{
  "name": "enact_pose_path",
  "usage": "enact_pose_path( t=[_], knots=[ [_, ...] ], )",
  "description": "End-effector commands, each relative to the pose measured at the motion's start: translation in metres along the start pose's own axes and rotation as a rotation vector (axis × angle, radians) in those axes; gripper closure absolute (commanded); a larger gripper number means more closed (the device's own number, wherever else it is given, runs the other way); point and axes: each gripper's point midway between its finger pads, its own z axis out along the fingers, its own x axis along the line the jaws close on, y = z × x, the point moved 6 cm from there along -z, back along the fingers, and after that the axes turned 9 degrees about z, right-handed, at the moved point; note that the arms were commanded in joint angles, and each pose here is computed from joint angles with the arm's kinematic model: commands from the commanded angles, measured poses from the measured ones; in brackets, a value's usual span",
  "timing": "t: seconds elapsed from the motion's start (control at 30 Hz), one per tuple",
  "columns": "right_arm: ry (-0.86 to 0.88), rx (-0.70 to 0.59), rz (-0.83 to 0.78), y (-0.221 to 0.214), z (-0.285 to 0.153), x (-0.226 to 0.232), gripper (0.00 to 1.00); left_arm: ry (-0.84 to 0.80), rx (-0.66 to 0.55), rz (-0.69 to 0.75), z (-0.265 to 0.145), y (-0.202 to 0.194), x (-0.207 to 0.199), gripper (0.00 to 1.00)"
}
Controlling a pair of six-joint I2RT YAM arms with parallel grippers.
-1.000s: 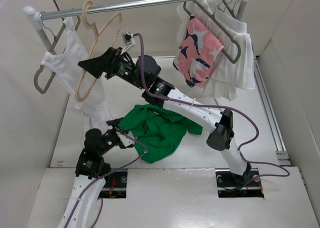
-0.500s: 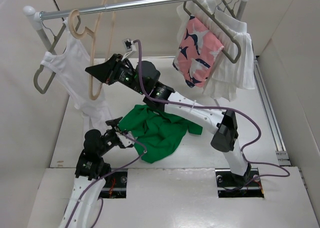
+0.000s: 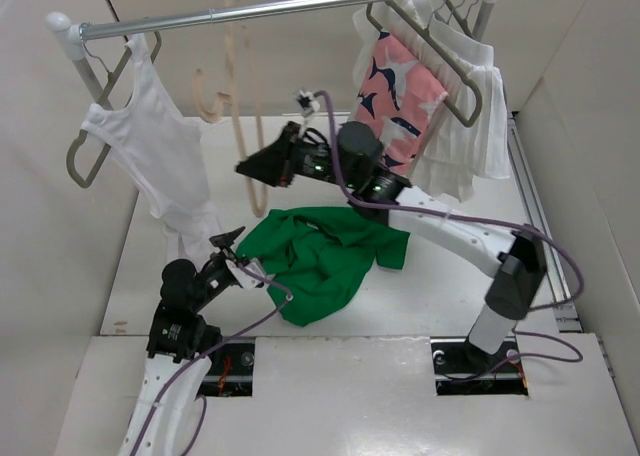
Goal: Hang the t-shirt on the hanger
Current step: Grab a hanger with the right arm, then place tshirt on hanger
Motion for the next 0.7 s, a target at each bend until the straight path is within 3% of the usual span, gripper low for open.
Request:
enact_pose_path(
  t=[0.0, 0.17, 0.27, 0.43, 0.53, 0.67],
  knots=[
    [0.029, 0.035, -0.18, 0.017, -0.056, 0.004, 1.0, 0.003, -0.131, 0.085, -0.007, 0.033, 0.014, 0.3],
    [-0.16, 0.212, -0.269, -0.003, -0.118, -0.035, 1.0, -0.018, -0.155, 0.143, -0.013, 0.036, 0.008, 0.27],
    [-0.162, 0.295, -0.295, -0.026, -0.148, -0.039, 1.0, 0.097, -0.174, 0.144, -0.018, 0.044, 0.023, 0.24],
    [-0.062, 0.457, -0.269, -0.077, -0.199, -0.043, 1.0, 0.344, -0.23, 0.016, -0.015, 0.046, 0.049, 0.05],
    [-0.032, 0.582, -0.23, -0.099, -0.228, -0.038, 1.0, 0.443, -0.27, 0.065, -0.012, 0.056, 0.074, 0.05],
    [-0.116, 0.752, -0.317, -0.112, -0.258, -0.053, 1.0, 0.329, -0.375, 0.263, 0.004, 0.08, 0.086, 0.05]
  ],
)
